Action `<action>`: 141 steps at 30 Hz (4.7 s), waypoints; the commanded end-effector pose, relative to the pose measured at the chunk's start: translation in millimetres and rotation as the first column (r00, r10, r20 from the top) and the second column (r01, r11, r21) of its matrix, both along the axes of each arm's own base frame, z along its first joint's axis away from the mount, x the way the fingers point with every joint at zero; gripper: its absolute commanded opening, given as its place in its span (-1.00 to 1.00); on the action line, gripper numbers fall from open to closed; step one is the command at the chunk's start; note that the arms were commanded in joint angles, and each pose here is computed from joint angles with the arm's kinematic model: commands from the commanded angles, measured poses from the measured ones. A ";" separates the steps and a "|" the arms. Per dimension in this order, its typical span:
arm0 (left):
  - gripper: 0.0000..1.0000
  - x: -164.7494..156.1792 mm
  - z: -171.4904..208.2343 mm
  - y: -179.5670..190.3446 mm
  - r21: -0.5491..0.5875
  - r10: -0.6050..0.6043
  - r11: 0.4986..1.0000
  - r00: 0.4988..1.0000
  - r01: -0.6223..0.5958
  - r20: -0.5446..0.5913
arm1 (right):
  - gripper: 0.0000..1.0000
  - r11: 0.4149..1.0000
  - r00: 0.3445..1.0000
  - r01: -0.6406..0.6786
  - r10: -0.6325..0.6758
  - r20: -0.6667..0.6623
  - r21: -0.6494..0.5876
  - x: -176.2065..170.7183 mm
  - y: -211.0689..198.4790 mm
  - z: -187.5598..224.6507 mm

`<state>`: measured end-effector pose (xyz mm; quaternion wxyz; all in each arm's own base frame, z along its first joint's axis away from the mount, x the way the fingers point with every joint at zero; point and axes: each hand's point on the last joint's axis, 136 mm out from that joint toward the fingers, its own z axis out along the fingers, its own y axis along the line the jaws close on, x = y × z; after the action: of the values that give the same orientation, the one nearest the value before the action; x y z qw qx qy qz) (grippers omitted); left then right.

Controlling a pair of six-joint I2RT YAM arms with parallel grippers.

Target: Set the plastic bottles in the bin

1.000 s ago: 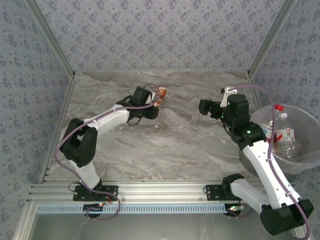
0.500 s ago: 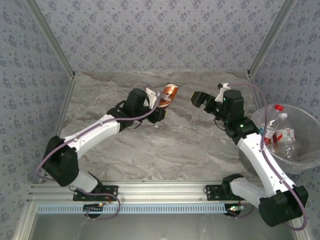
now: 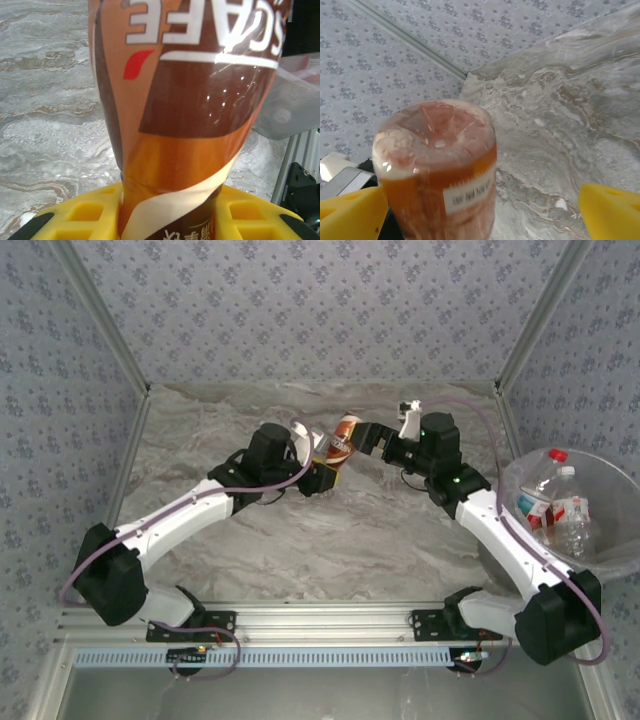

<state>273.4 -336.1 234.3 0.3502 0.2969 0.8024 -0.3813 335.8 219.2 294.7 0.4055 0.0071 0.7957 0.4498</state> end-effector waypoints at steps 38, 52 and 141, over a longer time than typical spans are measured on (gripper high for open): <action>-0.53 10.1 13.1 -12.9 0.011 0.056 0.998 0.998 -0.056 0.017 | 0.11 0.996 0.990 -0.087 0.087 0.106 -0.007 -6.1 23.5 33.5; 0.64 -4.2 25.3 -21.9 -0.052 -0.033 0.998 0.999 0.034 0.008 | 0.03 0.998 0.992 -0.056 0.059 0.112 -0.029 -6.7 15.4 33.5; 0.99 85.2 -2.9 128.4 -0.107 0.654 0.731 0.737 -0.674 -0.171 | 0.20 -0.422 0.313 0.293 -0.806 0.503 -0.858 -155.9 -448.5 47.9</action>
<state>356.1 -204.1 210.3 0.4260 -0.0611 0.8547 -0.2903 172.9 -226.9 336.3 0.2827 0.2846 0.7612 -0.5096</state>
